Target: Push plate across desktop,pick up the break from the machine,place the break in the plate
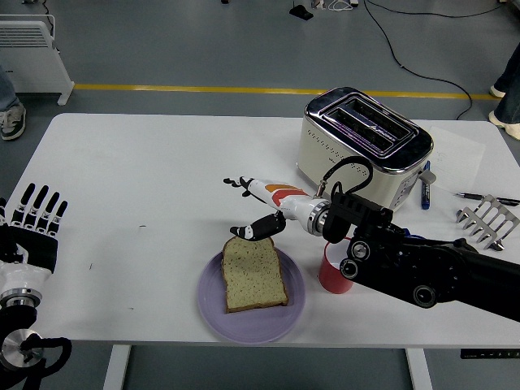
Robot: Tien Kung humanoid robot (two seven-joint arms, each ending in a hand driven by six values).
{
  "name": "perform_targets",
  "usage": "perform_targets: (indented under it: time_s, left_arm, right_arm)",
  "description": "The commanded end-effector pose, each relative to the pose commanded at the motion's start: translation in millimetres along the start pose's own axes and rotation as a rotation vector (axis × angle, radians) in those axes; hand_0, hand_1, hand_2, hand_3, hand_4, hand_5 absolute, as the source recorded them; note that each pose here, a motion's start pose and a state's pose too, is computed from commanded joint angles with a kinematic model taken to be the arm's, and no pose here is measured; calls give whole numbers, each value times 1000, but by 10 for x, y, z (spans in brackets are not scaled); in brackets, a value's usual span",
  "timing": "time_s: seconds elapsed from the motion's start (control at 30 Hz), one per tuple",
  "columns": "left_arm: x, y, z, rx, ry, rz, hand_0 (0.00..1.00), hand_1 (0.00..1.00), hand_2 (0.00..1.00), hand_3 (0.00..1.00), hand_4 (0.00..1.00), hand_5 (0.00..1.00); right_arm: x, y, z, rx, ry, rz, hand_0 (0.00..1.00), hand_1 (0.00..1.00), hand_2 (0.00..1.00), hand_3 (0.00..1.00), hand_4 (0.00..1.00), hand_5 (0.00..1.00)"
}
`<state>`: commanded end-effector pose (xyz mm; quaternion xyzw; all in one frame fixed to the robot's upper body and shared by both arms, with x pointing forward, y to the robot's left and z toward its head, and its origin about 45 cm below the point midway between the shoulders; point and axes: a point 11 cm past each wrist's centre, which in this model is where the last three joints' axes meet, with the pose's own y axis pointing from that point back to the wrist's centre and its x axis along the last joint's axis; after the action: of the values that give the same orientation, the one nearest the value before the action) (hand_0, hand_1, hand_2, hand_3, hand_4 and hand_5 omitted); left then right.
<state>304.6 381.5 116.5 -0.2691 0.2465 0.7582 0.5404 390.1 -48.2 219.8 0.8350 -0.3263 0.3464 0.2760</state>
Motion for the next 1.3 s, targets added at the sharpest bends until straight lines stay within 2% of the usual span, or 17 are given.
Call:
perform_targets:
  time_s: [0.17, 0.2, 0.3, 0.37, 0.4, 0.43, 0.57, 0.6, 0.7, 0.77, 0.8, 0.83, 0.97, 1.03, 1.13, 1.3]
  left_arm:
    - [4, -5, 33, -10, 1, 2, 815, 778, 767, 741, 543, 998]
    - [5, -5, 36, -12, 1, 2, 815, 777, 766, 740, 542, 998]
    - [9, -9, 53, -17, 2, 5, 815, 777, 766, 740, 542, 998]
    - [9, -12, 56, -19, 3, 6, 815, 777, 766, 740, 542, 998]
    - [13, -13, 60, -20, 4, 7, 815, 777, 767, 740, 542, 998]
    - [15, -13, 62, -20, 4, 8, 815, 777, 767, 740, 542, 998]
    - [27, -15, 75, -25, 6, 12, 815, 777, 767, 740, 542, 998]
    - [30, -15, 80, -26, 6, 14, 815, 777, 766, 740, 542, 998]
    - [36, -15, 92, -30, 8, 16, 815, 777, 766, 740, 542, 998]
    - [45, -10, 94, -30, 8, 19, 815, 777, 766, 740, 542, 998]
    - [48, -9, 94, -30, 8, 20, 815, 777, 765, 739, 543, 998]
    - [54, -6, 93, -29, 8, 23, 815, 777, 765, 739, 543, 998]
    - [73, 7, 97, -30, 9, 29, 815, 777, 765, 739, 543, 998]
    - [86, 15, 101, -30, 9, 33, 814, 776, 765, 739, 542, 998]
    - [111, 30, 106, -31, 9, 39, 814, 776, 765, 739, 542, 998]
    - [157, 53, 111, -32, 12, 52, 814, 776, 763, 739, 543, 998]
  right_arm:
    - [307, 95, -338, 132, -85, 80, 852, 850, 942, 976, 759, 330]
    - [350, 111, -375, 148, -100, 91, 835, 826, 906, 916, 714, 337]
    - [680, 239, -573, 253, -238, 173, 835, 826, 906, 916, 714, 337]
    - [883, 323, -627, 297, -305, 230, 835, 826, 906, 916, 714, 337]
    - [1015, 394, -630, 321, -351, 276, 817, 791, 858, 848, 597, 355]
    - [1127, 436, -640, 338, -388, 309, 817, 791, 858, 848, 597, 355]
    - [1609, 699, -528, 402, -579, 470, 817, 791, 858, 848, 597, 355]
    - [1727, 789, -437, 414, -632, 514, 811, 786, 844, 845, 565, 392]
    - [1983, 970, -166, 418, -779, 601, 811, 786, 844, 845, 565, 392]
    - [2095, 1095, 107, 399, -879, 660, 811, 786, 844, 845, 565, 392]
    - [2166, 1171, 224, 398, -939, 695, 822, 804, 843, 838, 565, 459]
    - [2212, 1234, 338, 391, -988, 726, 822, 804, 843, 838, 565, 459]
    - [2261, 1539, 905, 340, -1206, 870, 822, 804, 843, 838, 565, 459]
    - [2206, 1669, 1145, 317, -1290, 924, 826, 803, 836, 833, 564, 468]
    - [2053, 1843, 1477, 258, -1342, 999, 826, 803, 836, 833, 564, 468]
    - [1723, 1966, 1786, 174, -1388, 1032, 826, 803, 838, 828, 565, 474]
